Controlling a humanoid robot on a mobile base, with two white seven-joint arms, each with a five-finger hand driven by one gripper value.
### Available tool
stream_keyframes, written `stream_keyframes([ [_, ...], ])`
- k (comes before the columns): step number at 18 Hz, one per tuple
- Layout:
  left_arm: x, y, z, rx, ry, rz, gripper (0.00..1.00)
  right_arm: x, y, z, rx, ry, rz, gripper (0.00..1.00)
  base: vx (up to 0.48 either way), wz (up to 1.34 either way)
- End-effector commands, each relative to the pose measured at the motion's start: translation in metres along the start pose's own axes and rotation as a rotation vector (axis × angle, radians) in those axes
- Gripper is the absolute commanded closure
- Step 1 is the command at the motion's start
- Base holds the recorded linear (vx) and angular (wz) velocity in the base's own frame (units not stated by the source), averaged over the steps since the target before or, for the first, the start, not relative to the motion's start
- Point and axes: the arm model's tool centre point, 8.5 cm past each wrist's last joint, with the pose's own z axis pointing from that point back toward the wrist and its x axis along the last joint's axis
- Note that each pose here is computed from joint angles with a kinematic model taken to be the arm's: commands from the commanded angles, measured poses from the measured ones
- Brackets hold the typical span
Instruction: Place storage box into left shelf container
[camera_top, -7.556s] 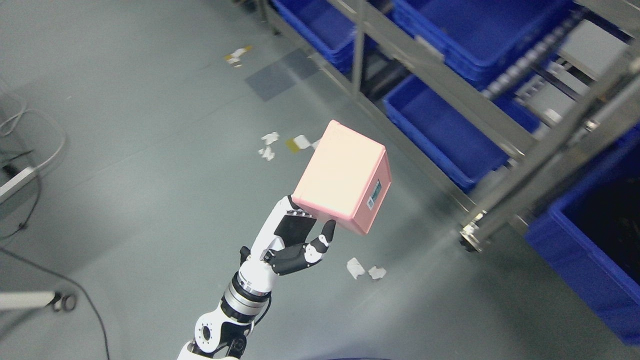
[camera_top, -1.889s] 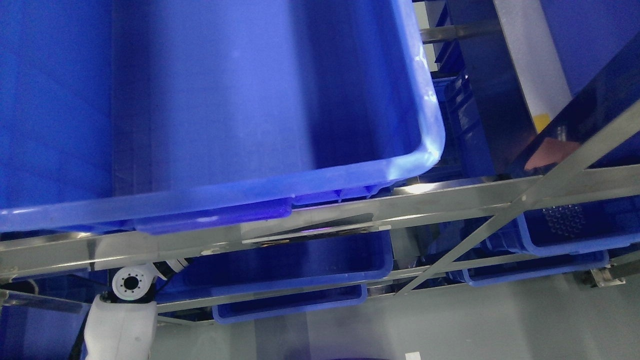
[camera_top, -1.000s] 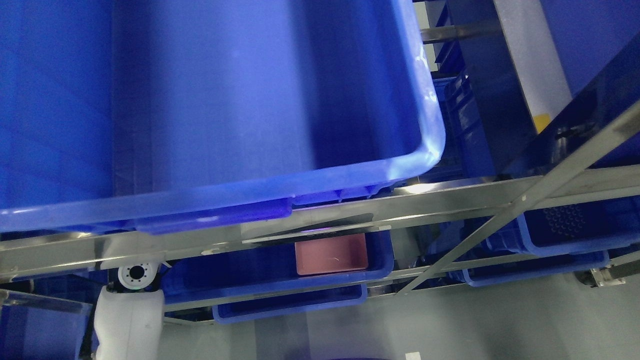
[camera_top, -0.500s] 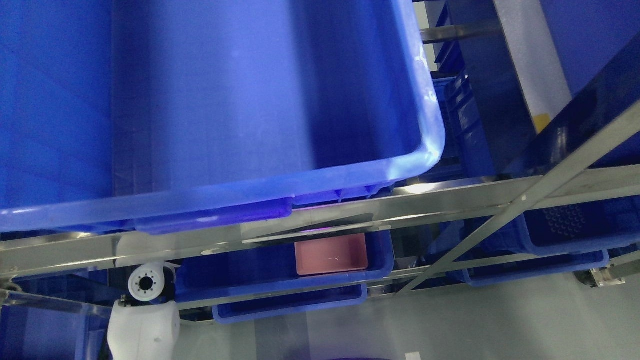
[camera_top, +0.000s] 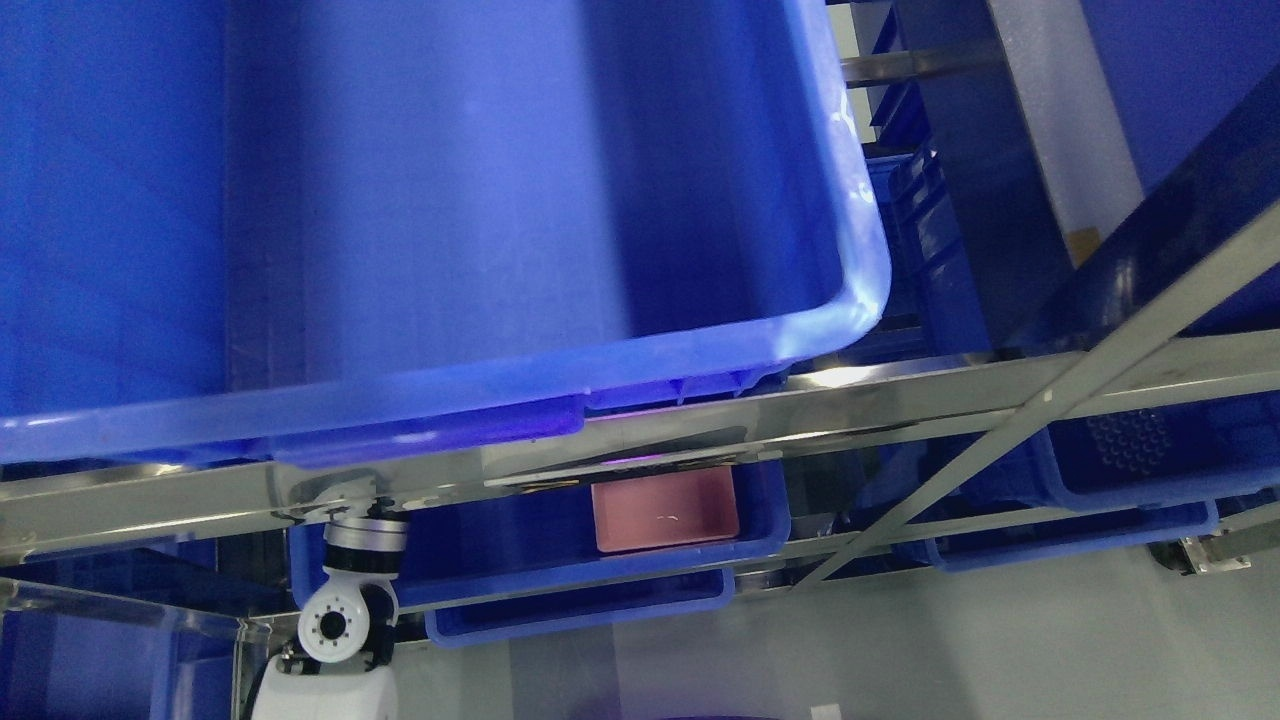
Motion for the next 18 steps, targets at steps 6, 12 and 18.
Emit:
stream_keyframes([
  [6,0.023,-0.034,0.034,-0.037,-0.059,0.055,0.0,0.01,-0.011,-0.001,-0.018,-0.024,-0.021,0.0,0.0,0.0],
  [12,0.02,-0.032,0.034,-0.013,-0.029,0.058,0.0,0.01,-0.011,0.0,-0.016,-0.025,-0.021,0.0,0.0,0.0],
  [18,0.018,-0.035,0.036,-0.019,-0.022,0.063,0.0,0.01,-0.011,-0.001,-0.016,-0.024,-0.021,0.0,-0.001,0.02],
])
